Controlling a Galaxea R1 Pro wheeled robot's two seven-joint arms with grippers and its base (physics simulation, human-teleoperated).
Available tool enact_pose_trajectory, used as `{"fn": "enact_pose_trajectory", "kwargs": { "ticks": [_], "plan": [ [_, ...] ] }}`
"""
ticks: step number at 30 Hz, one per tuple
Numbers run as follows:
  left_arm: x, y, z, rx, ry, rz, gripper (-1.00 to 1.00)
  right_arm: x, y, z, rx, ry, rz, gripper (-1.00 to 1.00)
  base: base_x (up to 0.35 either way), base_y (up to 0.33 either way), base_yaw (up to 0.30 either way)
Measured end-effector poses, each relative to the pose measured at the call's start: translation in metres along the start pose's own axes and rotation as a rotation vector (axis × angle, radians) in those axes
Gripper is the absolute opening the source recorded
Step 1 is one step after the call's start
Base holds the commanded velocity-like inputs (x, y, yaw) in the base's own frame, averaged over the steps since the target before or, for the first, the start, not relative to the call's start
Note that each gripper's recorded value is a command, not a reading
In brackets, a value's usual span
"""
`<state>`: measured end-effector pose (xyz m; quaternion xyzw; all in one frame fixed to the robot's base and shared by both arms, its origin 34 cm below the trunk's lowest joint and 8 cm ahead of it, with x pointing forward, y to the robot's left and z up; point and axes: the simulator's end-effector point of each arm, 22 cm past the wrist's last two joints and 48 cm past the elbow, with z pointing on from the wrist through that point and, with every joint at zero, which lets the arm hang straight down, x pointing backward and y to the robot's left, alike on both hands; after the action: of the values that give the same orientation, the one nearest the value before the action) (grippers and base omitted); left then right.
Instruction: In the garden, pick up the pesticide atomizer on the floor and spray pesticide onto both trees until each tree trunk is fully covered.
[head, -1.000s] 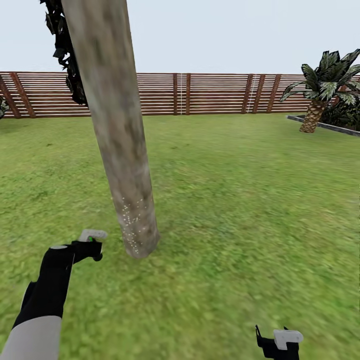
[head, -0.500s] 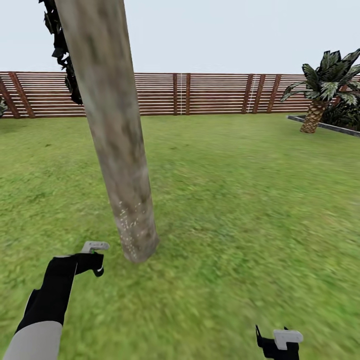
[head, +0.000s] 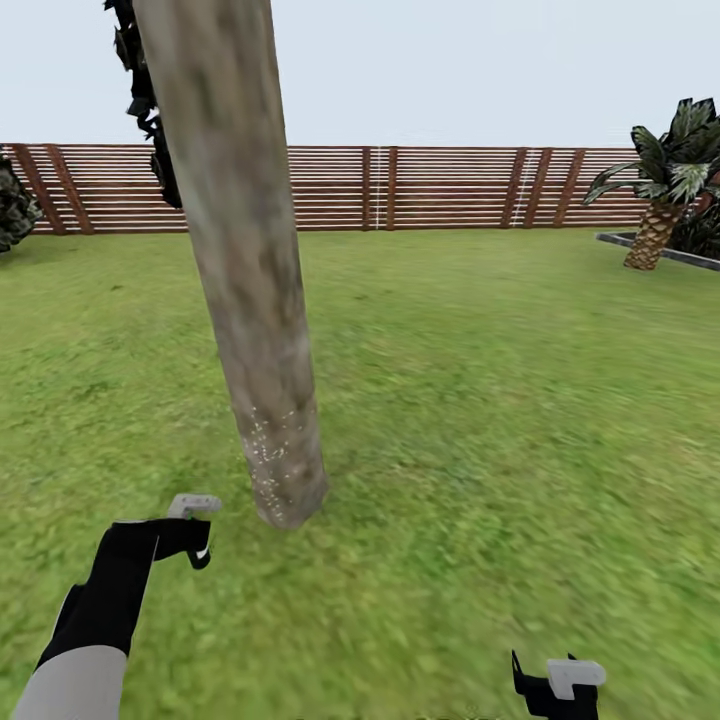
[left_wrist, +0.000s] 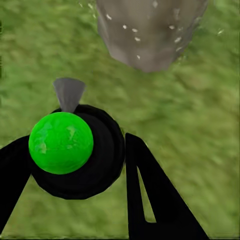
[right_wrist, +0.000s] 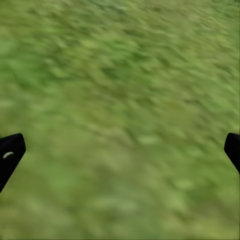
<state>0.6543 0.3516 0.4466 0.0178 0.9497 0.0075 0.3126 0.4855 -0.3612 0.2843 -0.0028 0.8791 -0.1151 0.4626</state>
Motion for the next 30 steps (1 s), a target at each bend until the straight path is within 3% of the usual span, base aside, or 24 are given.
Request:
{"fn": "enact_pose_trajectory", "kwargs": {
  "ticks": [9, 19, 24, 30],
  "plan": [
    [0.0014, -0.0039, 0.0014, 0.008, 0.003, -0.002, -1.00, 0.0000, 0.0002, -0.0001, 0.000, 0.000, 0.000, 1.00, -0.217, -0.210, 0.079],
    [0.0012, -0.0047, 0.0014, 0.008, 0.002, -0.001, -1.00, -0.0002, 0.0006, -0.0002, 0.000, 0.000, 0.001, 1.00, -0.010, -0.268, 0.000],
    [-0.0083, -0.0024, 0.0019, -0.002, -0.044, 0.026, -1.00, -0.0002, 0.0006, -0.0002, 0.000, 0.000, 0.001, 1.00, 0.000, -0.271, 0.000],
    [-0.0083, -0.0020, 0.0025, -0.004, -0.047, 0.028, -1.00, -0.0002, 0.0006, -0.0002, 0.000, -0.001, 0.001, 1.00, 0.000, -0.271, 0.021]
  ]
}}
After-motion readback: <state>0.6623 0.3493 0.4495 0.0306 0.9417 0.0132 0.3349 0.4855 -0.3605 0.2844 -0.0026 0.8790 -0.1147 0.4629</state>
